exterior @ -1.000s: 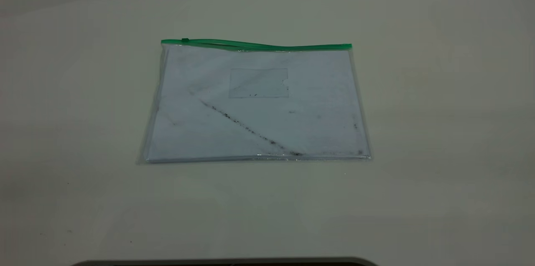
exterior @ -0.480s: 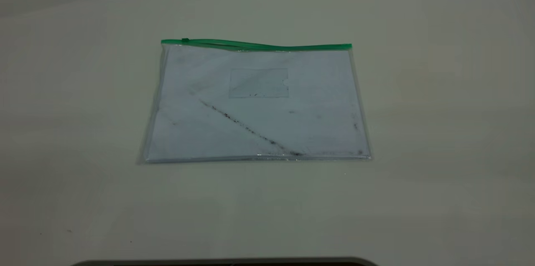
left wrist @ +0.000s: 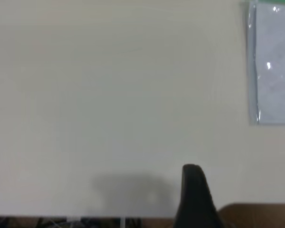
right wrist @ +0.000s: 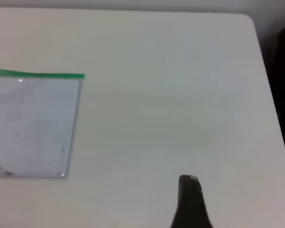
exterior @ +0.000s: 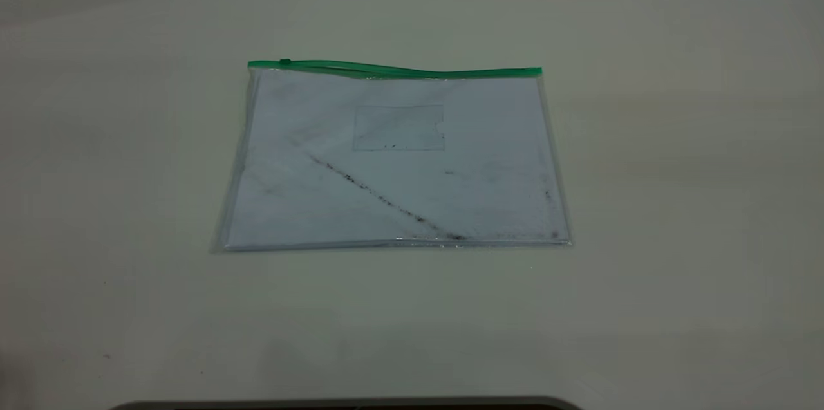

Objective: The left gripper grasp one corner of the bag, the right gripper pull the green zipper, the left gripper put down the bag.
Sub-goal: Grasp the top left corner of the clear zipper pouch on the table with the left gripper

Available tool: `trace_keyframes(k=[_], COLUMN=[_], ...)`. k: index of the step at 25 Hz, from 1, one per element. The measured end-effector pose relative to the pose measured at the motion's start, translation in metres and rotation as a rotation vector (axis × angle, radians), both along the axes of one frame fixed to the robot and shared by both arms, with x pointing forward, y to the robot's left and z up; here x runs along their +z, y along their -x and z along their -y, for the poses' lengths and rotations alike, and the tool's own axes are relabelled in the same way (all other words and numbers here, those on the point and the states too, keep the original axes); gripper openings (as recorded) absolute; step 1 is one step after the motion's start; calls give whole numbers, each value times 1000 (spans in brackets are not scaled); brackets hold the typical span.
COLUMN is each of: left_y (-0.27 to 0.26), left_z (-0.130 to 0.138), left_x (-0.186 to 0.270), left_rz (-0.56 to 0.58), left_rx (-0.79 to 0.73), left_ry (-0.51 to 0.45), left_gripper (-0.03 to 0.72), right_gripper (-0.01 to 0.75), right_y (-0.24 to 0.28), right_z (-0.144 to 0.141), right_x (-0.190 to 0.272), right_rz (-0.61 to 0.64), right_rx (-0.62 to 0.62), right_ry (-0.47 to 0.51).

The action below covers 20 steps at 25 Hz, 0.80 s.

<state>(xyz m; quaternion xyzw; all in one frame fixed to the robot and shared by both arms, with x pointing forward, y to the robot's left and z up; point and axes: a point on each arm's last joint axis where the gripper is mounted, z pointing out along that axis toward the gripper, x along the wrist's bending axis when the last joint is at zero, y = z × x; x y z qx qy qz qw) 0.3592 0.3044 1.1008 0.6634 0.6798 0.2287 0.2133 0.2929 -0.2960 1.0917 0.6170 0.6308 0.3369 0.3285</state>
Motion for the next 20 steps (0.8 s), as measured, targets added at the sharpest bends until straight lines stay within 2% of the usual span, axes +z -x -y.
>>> trace_keyframes(k=[3,8,14,17,20], left_y=[-38,-103,-179,-211,-237], left_z=[0,1,9,14,15], left_x=[2,-6,-39,-67,-94], left_rz=[-42,-113,-198,-242,-239], left_rx=[-2,7,-21,-70,-112], left_ry=[7,23,126,156,155], left_gripper=[573,573,573,573,573], right_gripper=[578,578,578,578,578], right_y=[-24,-65,-110,-130,-151], right_z=[0,-4,-2,-1,-1], right_x=[3,-2,-20,-33,-45], right_rz=[-56,-145,-191,-230,-292], right_rx=[2,18,9,20,50], right_ry=[-17,-110,-114,-94,-73])
